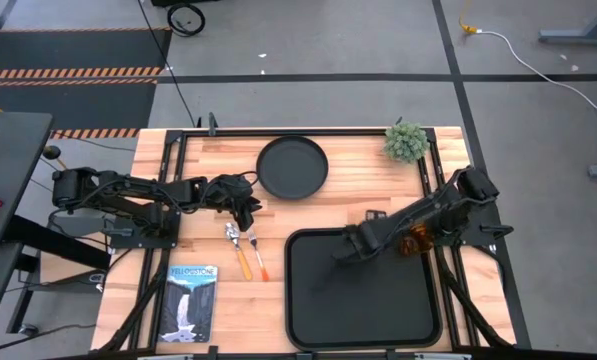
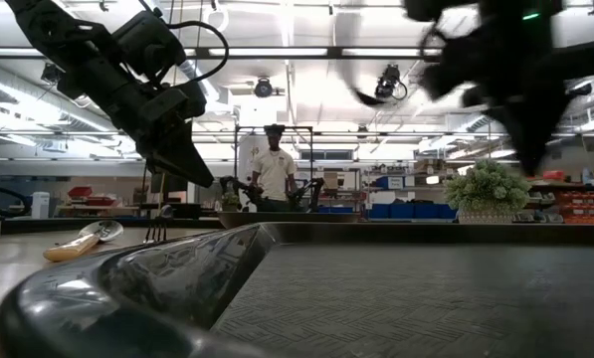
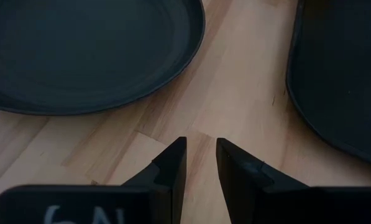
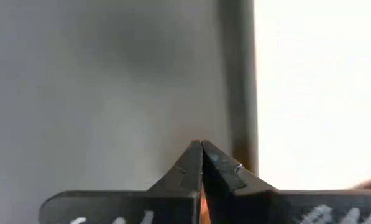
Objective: Pick and place plate/cup/fork/spoon on tray
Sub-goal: Put the black plate on the black tray
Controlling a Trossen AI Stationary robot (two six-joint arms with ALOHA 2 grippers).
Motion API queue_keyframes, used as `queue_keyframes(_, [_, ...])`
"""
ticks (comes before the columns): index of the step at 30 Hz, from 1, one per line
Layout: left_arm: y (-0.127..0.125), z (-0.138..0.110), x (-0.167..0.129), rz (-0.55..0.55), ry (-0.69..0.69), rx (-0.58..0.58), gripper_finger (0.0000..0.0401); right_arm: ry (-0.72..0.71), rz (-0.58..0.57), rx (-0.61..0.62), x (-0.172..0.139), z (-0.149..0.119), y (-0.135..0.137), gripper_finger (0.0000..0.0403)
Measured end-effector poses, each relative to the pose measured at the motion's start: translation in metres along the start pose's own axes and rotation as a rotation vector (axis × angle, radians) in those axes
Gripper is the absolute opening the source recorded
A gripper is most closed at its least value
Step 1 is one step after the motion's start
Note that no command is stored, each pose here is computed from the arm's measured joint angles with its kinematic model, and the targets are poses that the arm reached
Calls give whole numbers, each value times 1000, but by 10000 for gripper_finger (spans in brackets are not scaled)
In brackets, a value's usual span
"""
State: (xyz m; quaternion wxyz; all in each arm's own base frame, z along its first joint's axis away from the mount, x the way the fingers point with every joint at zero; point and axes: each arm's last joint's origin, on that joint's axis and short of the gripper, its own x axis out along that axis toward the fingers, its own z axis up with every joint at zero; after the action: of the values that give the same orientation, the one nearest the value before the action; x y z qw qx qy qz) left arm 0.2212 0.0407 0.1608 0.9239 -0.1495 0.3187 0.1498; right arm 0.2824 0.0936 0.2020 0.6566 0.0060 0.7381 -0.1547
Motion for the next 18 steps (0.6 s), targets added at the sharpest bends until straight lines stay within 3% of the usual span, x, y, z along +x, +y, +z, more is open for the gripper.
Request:
queue_keyframes(11, [0, -1, 0, 2, 9, 0, 96, -481, 143, 91, -7, 50, -78, 9])
queue_keyframes(18, [0, -1, -2, 4, 14, 54, 96, -608, 172, 237, -3, 55, -128, 11])
